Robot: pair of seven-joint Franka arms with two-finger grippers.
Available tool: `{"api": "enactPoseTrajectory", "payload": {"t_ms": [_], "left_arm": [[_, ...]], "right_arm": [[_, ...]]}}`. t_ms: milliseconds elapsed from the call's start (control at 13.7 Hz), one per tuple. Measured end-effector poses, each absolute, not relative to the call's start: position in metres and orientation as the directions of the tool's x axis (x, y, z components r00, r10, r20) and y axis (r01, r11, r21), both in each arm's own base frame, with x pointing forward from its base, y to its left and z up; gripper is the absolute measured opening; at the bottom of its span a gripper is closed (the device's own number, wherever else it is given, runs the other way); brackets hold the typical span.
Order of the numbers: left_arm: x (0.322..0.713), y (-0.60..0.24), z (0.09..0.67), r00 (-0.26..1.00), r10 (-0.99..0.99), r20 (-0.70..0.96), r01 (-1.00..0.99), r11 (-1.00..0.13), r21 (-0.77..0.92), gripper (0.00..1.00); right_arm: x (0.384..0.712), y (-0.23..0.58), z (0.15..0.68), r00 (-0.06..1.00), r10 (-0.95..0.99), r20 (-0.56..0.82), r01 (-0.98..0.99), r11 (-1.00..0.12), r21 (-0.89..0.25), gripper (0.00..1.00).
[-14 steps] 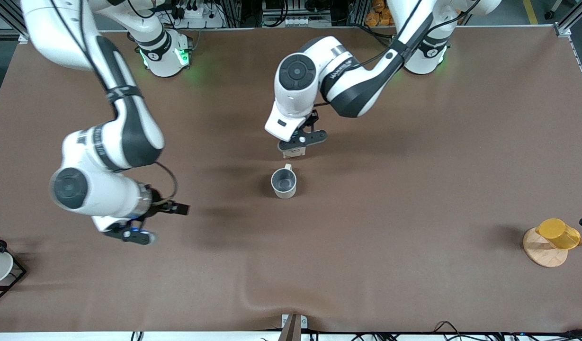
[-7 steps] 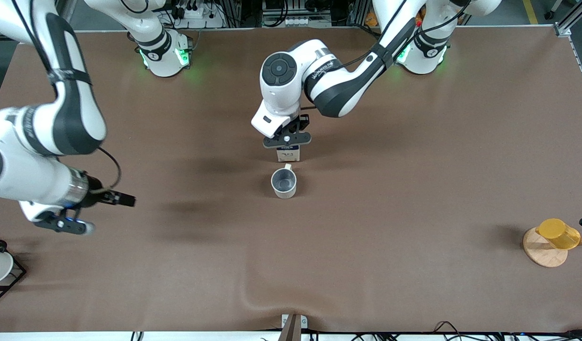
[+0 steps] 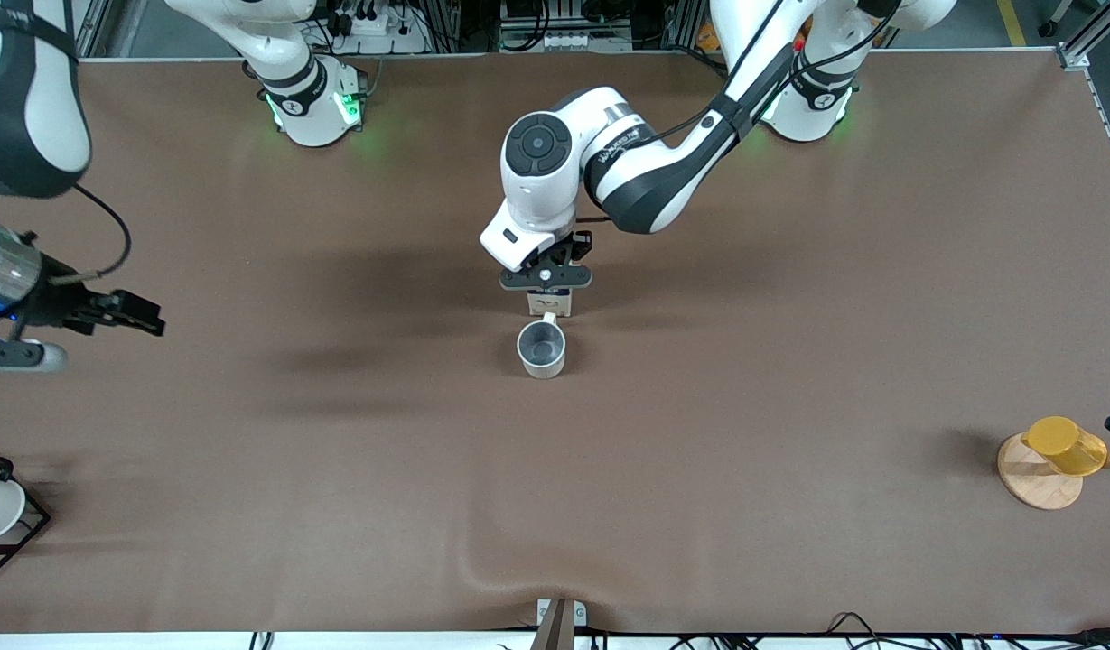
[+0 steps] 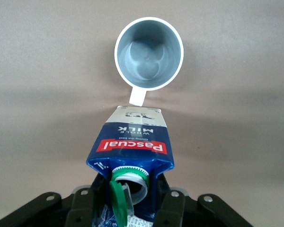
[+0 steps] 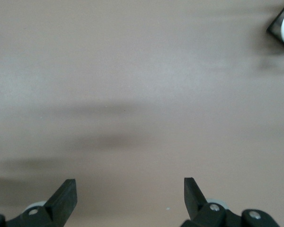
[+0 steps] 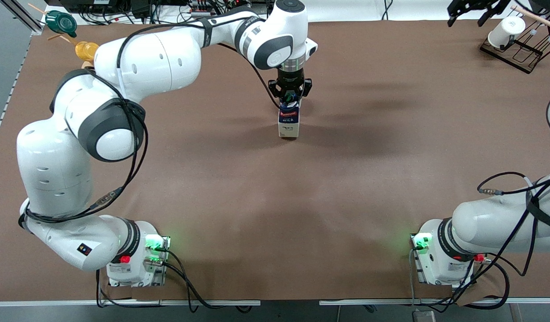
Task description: Place milk next to cup
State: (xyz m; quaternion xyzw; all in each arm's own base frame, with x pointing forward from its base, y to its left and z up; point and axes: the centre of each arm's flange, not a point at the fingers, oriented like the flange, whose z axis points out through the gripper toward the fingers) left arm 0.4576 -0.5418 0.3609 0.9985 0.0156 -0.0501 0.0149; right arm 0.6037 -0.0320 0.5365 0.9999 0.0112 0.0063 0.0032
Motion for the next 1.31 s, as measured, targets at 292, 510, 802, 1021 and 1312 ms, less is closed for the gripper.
{"api": "enactPoseTrajectory", "payload": {"t_ms": [292,510,802,1021,1312], "left_arm": [[0.466,-0.536,0.355,0.994,0.045,-0.097,0.047,-0.999,0.021,0.43],[0.471,-0.533,0.351,0.994,0.054,-0.093,0.056,-0.998,0.023,0.43],[0.473,-0.536,0.348,0.995,0.054,-0.084,0.058,-0.998,0.041,0.43],[0.473,-0.537,0.348,0.995,0.054,-0.083,0.058,-0.997,0.042,0.50],[0.476,-0.539,0.353,0.996,0.053,-0.067,0.058,-0.997,0.060,0.90]], "right_arm": [[0.569,-0.033,0.584,0.999,0.048,-0.006,0.048,-0.999,0.016,1.00],[0.542,-0.024,0.607,0.997,0.013,-0.076,0.015,-1.000,0.015,1.00],[0.531,-0.020,0.636,0.995,-0.018,-0.096,-0.016,-1.000,0.018,1.00],[0.530,-0.019,0.642,0.995,-0.024,-0.092,-0.023,-1.000,0.012,1.00],[0.527,-0.018,0.642,0.993,-0.038,-0.109,-0.040,-0.999,-0.019,1.00]]}}
